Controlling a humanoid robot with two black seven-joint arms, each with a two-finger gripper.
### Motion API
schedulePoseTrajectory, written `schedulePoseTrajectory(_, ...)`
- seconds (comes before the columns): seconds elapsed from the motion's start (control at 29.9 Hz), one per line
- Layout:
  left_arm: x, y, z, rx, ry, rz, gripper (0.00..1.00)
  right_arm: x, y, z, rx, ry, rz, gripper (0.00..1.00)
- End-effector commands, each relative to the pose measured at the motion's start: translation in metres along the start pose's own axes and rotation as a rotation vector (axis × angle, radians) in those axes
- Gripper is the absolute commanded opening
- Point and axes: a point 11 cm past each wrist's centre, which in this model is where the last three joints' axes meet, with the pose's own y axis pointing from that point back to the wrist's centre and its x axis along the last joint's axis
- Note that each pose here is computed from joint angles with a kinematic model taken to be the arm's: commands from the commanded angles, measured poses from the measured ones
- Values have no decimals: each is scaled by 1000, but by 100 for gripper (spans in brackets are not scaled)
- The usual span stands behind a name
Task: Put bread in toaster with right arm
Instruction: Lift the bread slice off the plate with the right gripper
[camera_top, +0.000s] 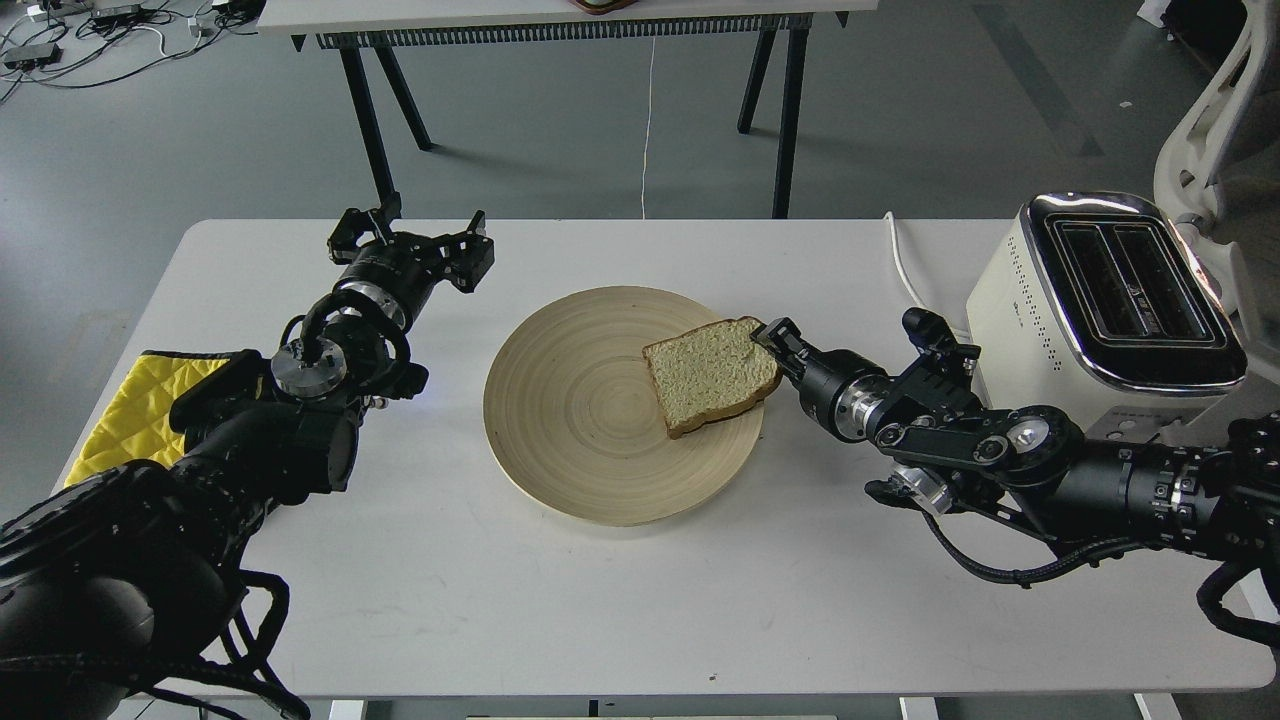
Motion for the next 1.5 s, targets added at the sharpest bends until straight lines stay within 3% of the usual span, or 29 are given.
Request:
schedulePoseTrajectory(0.0,0,0,0,-2,0,0,100,1,1,0,1,-1,1,18)
schedulePoseTrajectory(0.6,0,0,0,0,0,0,100,14,0,-23,53,-47,24,13)
schedulePoseTrajectory(0.9,0,0,0,0,0,0,100,37,1,-83,169,-55,51,12)
schedulePoseTrajectory(1.2,0,0,0,0,0,0,100,117,25,-130,250,17,222,11)
schedulePoseTrajectory(1.47,0,0,0,0,0,0,100,213,76,-155,272,146,409,11)
